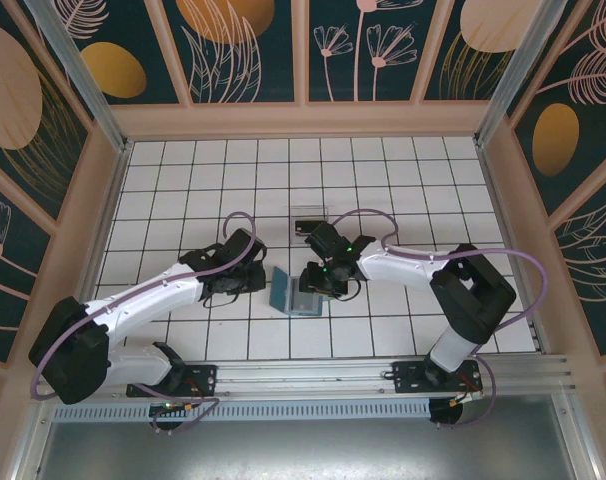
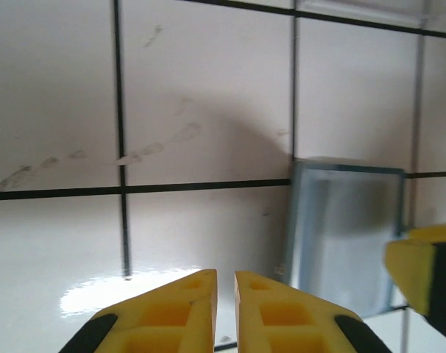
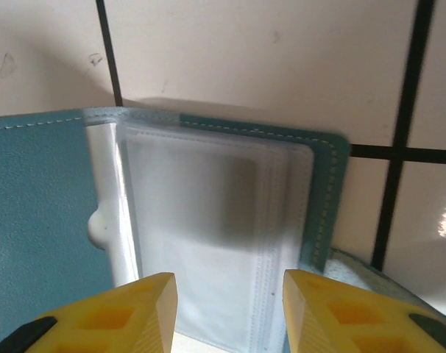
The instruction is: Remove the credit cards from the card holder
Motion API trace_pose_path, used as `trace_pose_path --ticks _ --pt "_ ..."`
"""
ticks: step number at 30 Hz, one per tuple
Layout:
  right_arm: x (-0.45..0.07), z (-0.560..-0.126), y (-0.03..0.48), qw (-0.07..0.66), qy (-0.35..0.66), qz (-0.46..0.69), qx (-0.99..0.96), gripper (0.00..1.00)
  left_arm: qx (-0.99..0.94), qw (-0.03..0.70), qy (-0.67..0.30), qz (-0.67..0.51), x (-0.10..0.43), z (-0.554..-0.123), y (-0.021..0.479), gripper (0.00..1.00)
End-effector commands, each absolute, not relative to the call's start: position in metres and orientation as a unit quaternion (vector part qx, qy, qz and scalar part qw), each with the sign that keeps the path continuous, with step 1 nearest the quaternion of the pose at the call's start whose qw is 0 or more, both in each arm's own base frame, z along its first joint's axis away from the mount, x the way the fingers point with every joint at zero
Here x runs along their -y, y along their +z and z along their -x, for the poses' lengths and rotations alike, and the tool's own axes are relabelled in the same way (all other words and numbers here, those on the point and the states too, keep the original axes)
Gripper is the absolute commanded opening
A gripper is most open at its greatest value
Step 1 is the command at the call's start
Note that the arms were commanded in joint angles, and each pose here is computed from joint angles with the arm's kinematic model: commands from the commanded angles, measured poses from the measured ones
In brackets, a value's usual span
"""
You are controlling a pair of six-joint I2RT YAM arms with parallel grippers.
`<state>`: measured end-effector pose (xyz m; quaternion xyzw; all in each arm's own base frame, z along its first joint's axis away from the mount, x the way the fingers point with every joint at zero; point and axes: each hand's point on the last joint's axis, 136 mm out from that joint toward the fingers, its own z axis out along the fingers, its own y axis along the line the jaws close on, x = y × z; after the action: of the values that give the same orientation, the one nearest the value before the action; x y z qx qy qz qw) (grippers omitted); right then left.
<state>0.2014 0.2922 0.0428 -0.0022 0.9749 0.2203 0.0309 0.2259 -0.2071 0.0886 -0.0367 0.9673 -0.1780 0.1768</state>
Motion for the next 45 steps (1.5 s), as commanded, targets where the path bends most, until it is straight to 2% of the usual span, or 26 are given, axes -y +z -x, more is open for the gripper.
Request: trace_pose_path --ticks 1,5,10,15,24,35,45 --pt "-0.277 -0.204 0.052 0.049 0.216 -0.02 -0.975 0.43 -0.951 0.178 -0.251 0.026 0.235 -0.227 0.118 0.17" --pt "-0.267 -0.204 0.051 0.054 0.218 -0.037 -0.974 0.43 -0.942 0.15 -0.299 0.009 0.266 -0.219 0.123 0.19" --pt "-0.254 -0.208 0.056 0.069 0.222 -0.058 -0.971 0.43 -0.941 0.118 -0.316 -0.013 0.303 -0.206 0.114 0.22" --pt "-0.231 -0.219 0.073 0.104 0.229 -0.094 -0.963 0.43 -0.951 0.094 -0.294 -0.015 0.318 -0.203 0.093 0.25" --pt "-0.202 -0.228 0.09 0.133 0.242 -0.12 -0.954 0.43 -0.956 0.065 -0.286 -0.023 0.342 -0.206 0.069 0.37" --pt "-0.193 -0.227 0.093 0.14 0.242 -0.121 -0.953 0.43 -0.965 0.042 -0.256 -0.025 0.351 -0.209 0.044 0.41" --pt "-0.191 -0.225 0.088 0.136 0.245 -0.123 -0.952 0.43 -0.982 0.044 -0.183 -0.027 0.332 -0.207 0.029 0.42"
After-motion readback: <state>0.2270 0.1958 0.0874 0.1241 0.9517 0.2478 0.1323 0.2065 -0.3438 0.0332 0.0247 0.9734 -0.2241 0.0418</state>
